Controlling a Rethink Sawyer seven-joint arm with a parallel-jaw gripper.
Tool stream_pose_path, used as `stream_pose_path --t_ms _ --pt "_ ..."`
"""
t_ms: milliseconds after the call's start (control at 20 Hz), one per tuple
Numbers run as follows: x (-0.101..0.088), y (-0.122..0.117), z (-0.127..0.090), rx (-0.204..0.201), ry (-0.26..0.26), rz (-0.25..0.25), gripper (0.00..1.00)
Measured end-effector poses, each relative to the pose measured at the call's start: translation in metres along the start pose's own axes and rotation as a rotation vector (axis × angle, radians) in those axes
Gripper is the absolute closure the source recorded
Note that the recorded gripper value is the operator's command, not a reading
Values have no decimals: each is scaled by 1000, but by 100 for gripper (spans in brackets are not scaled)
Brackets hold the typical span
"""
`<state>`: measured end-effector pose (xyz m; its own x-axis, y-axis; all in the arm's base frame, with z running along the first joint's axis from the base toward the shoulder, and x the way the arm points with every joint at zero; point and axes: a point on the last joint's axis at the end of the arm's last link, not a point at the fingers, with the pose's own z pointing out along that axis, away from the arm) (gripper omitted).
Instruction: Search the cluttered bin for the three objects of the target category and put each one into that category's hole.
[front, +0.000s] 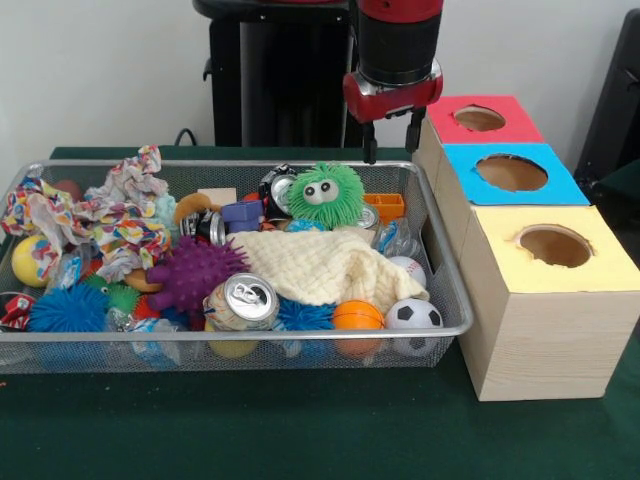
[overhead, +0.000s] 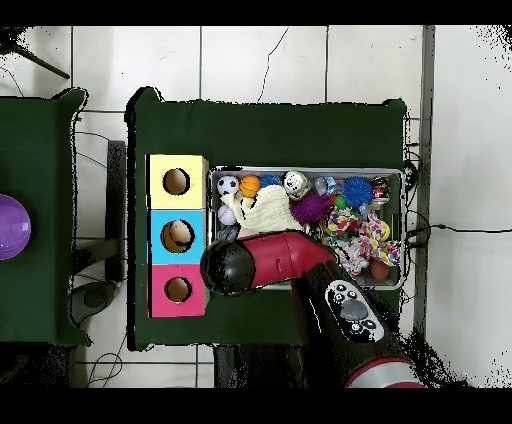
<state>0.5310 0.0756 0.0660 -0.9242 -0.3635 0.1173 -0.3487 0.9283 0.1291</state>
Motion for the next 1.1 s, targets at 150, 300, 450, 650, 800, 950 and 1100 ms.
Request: stream_pose_path --t_ms 150,300,450,650,800,950,1100 --pt "-9 -1 3 -5 -10 -1 0" --pt "-19 -3 4 -10 -19 0 0" --pt "-32 -9 4 -16 -26 5 0" --pt "-45 -19 0 -25 -37 16 0" --pt "-50 -30 -2 -27 -44 31 0" --pt "-52 -42 -4 -24 -55 45 0" --pt "-51 -50 -5 -22 -59 54 0"
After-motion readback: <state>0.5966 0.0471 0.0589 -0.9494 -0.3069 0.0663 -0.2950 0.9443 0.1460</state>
